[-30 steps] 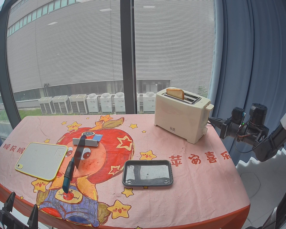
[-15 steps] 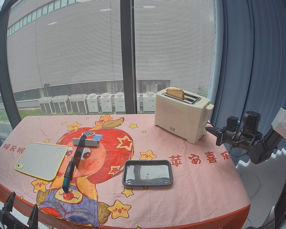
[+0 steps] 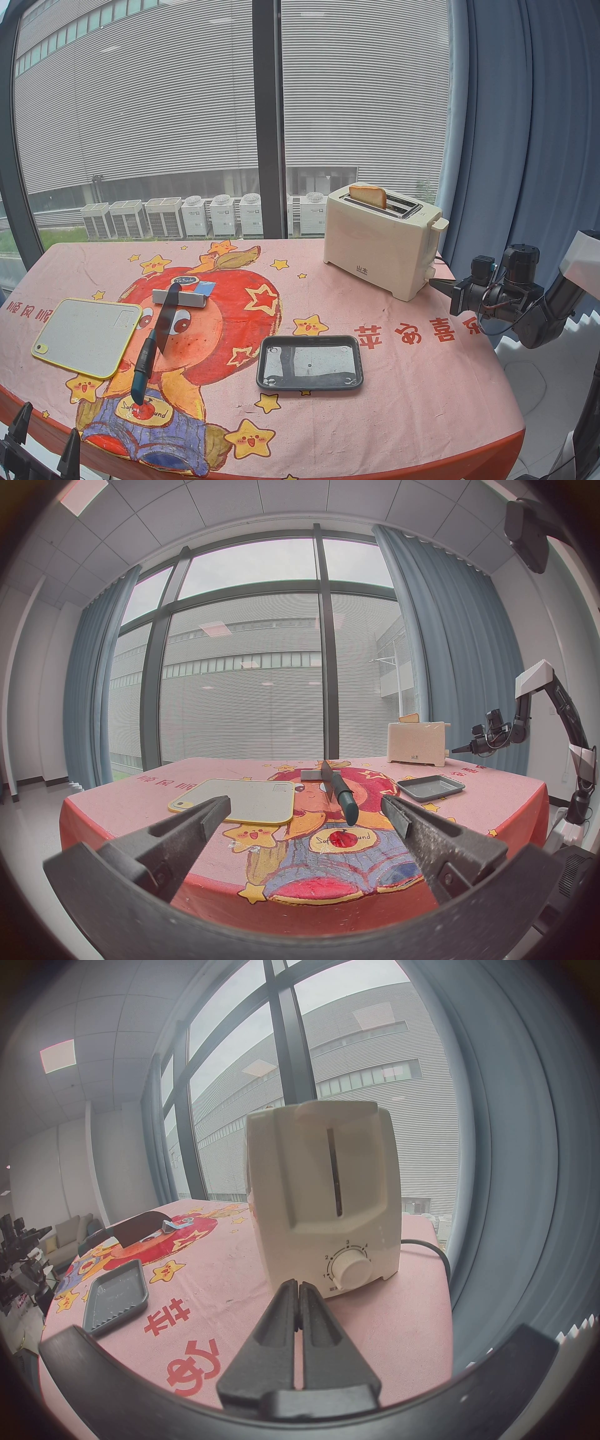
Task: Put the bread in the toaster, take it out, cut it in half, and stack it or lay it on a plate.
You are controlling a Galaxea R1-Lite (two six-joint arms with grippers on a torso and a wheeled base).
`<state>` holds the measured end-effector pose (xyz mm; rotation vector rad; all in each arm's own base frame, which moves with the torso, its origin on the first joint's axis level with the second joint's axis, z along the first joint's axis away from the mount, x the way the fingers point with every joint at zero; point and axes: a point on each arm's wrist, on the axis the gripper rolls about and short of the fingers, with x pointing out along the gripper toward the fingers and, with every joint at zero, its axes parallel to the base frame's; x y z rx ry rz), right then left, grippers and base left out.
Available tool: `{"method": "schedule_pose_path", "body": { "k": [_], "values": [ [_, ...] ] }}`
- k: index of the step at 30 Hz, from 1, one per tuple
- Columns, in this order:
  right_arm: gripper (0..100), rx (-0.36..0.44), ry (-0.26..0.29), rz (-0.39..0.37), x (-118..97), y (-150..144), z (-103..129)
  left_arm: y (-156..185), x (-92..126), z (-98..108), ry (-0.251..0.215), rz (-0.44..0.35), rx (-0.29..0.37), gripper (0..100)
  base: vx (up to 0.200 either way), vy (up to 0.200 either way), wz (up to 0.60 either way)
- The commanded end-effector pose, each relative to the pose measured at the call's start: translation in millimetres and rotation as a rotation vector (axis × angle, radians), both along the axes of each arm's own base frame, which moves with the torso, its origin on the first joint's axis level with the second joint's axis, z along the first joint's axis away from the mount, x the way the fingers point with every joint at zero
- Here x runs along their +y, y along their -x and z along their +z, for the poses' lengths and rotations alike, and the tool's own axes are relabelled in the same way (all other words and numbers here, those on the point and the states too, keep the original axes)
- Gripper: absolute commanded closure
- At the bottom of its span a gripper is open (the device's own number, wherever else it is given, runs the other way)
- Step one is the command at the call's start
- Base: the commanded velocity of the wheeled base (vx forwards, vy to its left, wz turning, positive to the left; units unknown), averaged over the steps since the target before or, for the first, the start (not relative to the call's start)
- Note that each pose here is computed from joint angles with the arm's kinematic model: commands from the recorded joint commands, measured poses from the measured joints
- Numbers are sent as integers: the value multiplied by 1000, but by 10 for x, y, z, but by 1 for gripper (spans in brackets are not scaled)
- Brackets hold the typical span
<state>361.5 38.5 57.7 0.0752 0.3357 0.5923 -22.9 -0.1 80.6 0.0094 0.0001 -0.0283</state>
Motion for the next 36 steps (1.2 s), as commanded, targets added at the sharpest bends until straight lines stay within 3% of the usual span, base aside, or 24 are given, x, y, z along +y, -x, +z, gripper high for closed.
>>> {"method": "schedule_pose_path", "body": {
  "k": [1, 14, 36],
  "values": [
    [100, 20, 3, 2, 6, -11, -77, 0, 0, -48, 2, 1, 0, 0, 0, 0, 0],
    [100, 58, 31, -59, 11, -110, -281, 0, 0, -48, 0, 1, 0, 0, 0, 0, 0],
    [100, 63, 33, -143, 25, -203, -291, 0, 0, -48, 0, 1, 0, 0, 0, 0, 0]
  ]
}}
